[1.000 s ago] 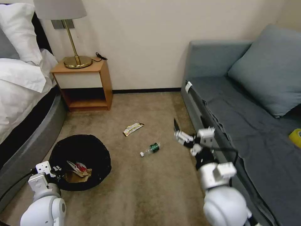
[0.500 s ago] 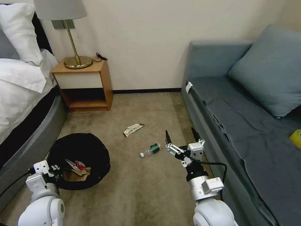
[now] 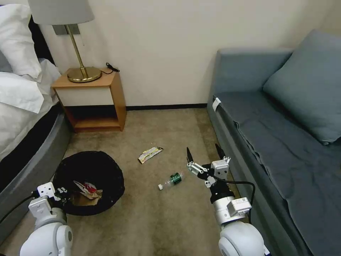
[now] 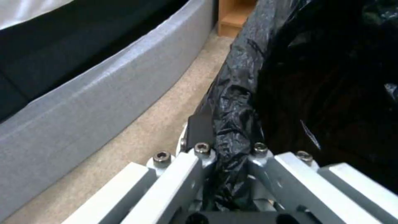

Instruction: Pick up the trash bin, then pick up the garbage on the floor and place it into the trash bin.

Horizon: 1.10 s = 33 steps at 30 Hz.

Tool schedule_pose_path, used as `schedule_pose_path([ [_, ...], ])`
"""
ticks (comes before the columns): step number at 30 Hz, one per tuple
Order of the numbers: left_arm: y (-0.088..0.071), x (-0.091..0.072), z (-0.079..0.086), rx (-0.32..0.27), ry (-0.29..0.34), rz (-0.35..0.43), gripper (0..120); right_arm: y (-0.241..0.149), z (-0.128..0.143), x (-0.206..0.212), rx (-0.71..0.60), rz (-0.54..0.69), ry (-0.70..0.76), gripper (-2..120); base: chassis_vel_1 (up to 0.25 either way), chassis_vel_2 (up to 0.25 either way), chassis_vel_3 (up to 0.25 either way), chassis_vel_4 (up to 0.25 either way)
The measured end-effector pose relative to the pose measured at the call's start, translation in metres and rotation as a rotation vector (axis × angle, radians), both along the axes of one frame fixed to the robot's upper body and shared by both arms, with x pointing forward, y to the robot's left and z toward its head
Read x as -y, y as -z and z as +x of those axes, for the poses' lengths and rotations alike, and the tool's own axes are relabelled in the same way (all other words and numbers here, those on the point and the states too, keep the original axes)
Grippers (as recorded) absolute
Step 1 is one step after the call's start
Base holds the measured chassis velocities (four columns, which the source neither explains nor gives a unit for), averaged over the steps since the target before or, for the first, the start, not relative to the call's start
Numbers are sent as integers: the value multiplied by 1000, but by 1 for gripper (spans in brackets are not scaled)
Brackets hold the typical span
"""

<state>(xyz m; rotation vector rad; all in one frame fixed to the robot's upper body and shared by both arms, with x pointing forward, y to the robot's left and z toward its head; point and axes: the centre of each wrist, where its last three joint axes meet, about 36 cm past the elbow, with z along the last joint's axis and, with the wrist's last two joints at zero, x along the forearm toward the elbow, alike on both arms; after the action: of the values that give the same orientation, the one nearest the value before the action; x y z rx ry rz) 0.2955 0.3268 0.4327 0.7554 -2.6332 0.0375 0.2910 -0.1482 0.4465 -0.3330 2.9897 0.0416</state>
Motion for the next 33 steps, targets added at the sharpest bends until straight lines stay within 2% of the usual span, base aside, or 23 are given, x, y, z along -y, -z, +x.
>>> schedule_pose_path([
  [13,0,-2,-2,5,-5,-6,2,8,9,-7,-21,-17,-38,100,-101,107,111,-103],
  [18,0,-2,-3,8,-4,-4,2,18,31,-1,6,-49,-113,100,-68,59,54,-65],
  [19,-1,-1,-4,10,-3,-1,2,26,51,10,36,-110,-184,100,0,0,0,0],
  [21,-3,0,-5,13,-1,1,2,30,81,25,17,-208,-266,100,0,0,0,0],
  [22,-3,0,-5,13,-1,1,2,30,81,25,17,-208,-266,100,0,0,0,0],
  [26,-6,1,-6,24,4,7,2,32,134,43,-69,-383,-425,100,0,0,0,0],
  [27,-6,1,-6,24,4,7,2,32,134,43,-69,-383,-425,100,0,0,0,0],
  [29,-7,2,-6,29,7,11,2,30,163,50,-62,-479,-519,100,0,0,0,0],
  [30,-6,3,-7,31,11,16,2,34,190,55,-75,-561,-630,100,0,0,0,0],
  [32,-6,3,-7,32,11,19,2,39,200,57,-101,-602,-672,100,0,0,0,0],
  [33,-5,3,-7,33,10,25,2,52,214,58,-138,-665,-735,100,0,0,0,0],
])
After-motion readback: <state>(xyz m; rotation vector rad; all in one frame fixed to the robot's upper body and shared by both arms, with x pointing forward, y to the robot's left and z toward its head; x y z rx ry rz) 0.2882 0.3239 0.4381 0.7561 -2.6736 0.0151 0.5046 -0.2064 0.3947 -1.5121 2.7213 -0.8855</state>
